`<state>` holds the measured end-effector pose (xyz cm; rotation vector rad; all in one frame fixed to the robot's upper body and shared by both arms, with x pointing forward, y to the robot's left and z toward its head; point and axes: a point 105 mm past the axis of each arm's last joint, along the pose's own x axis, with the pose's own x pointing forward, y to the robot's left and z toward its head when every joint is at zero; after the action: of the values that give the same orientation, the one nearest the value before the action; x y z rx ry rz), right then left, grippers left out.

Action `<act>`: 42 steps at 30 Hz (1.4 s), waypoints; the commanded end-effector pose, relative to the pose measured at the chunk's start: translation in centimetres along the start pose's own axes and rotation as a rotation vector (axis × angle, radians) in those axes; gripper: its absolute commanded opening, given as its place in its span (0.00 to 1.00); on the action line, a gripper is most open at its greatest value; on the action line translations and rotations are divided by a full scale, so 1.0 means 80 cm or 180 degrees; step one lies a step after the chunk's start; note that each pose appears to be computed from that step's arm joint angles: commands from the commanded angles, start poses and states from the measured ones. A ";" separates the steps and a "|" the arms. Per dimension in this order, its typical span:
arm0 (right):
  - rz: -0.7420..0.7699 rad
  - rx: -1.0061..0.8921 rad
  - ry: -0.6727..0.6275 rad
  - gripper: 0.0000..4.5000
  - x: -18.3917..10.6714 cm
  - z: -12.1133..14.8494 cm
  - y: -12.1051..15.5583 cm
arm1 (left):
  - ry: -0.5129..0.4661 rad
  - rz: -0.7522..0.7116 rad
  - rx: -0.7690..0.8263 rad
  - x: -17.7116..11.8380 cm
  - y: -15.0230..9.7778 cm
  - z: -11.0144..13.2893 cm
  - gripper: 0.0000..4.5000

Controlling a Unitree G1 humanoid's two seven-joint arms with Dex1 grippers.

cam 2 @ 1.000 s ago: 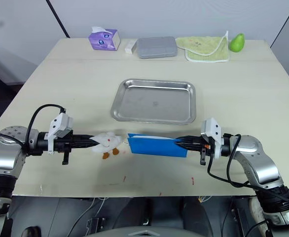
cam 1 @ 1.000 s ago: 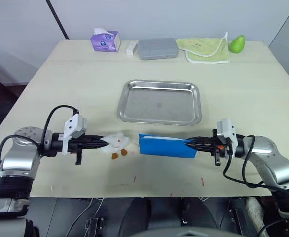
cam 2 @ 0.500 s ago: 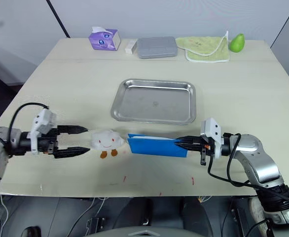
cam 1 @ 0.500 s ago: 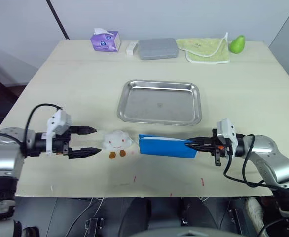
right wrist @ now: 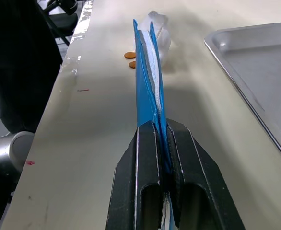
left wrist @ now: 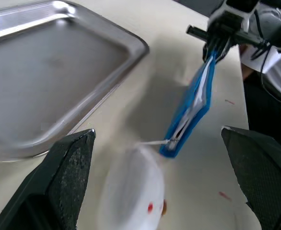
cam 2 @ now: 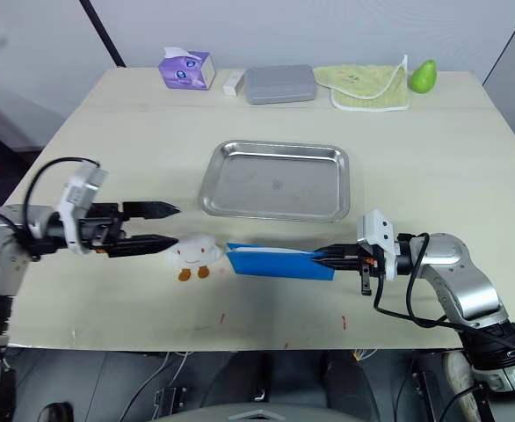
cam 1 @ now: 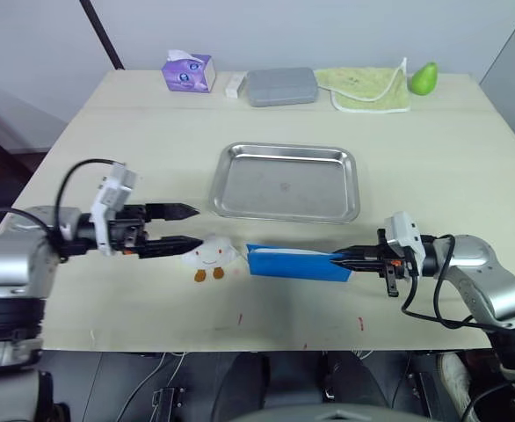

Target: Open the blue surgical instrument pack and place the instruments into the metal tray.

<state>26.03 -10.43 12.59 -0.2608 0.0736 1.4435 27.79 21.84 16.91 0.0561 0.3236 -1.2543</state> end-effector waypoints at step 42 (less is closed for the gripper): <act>-0.0018 0.0030 0.0081 0.00 -0.001 0.006 0.006 | 0.0217 -0.0652 0.0906 0.084 -0.022 -0.005 0.39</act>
<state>25.69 -10.70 12.67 -0.2507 0.1104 1.4239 27.97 15.45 14.55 0.2859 0.2357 -1.4781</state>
